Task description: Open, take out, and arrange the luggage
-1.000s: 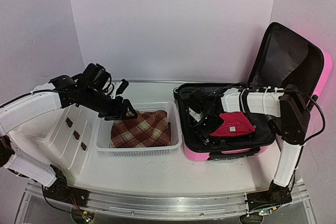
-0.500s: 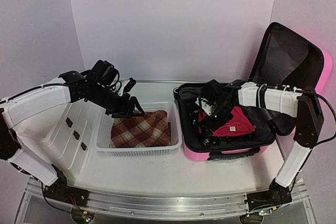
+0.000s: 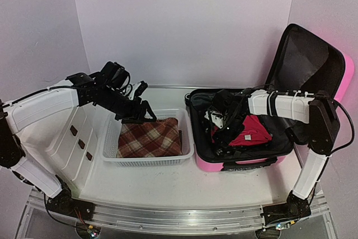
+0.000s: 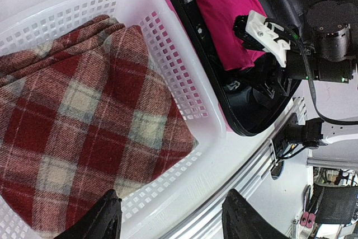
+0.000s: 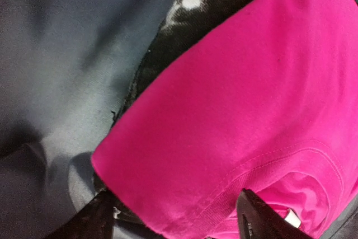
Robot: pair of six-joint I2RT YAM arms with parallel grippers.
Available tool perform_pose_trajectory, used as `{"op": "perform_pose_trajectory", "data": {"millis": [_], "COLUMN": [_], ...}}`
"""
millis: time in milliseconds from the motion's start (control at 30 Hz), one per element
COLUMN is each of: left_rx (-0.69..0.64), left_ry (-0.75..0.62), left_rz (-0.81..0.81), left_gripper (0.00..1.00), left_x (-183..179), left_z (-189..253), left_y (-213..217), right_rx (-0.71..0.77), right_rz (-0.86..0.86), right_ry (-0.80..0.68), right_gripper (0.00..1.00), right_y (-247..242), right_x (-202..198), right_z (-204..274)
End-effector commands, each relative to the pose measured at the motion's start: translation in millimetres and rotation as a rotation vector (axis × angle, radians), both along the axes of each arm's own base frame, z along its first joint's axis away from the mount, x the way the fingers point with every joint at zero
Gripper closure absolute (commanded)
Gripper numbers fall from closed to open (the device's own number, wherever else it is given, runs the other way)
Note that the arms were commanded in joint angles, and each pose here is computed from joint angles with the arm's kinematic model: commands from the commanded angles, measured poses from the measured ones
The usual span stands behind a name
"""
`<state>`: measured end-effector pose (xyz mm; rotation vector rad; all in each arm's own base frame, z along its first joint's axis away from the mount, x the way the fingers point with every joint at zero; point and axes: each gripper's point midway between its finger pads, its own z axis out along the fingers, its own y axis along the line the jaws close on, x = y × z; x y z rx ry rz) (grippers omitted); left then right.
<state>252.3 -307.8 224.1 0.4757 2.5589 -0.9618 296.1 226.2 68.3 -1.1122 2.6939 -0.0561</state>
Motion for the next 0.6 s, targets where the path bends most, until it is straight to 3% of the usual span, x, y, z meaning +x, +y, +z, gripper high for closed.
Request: {"op": "perform_pose_trajectory", "data": {"millis": [0,167,300,500,567], "left_rx": [-0.044,-0.047,-0.050,-0.053,-0.054], "left_ry": [-0.041,-0.041,-0.043,-0.039,-0.040], "left_rz": [-0.017,-0.016,-0.014,-0.015,-0.014], "left_gripper": [0.38,0.38,0.38,0.38,0.38], "left_x": [4,3,2,1,1], "left_z": [23,25,27,26,27], "left_y": [-7,-6,-6,-6,-6], "right_rx": [-0.034,-0.011,0.010,0.015,0.025], "right_rz": [0.009,0.009,-0.006,-0.004,0.004], "right_ry": [-0.060,-0.075,-0.086,-0.078,-0.075], "right_gripper": [0.31,0.46,0.53,0.54,0.63], "right_y": [-2,-1,-3,-4,-2], "right_x": [15,18,22,25,25], "right_z": [8,12,17,15,17]}}
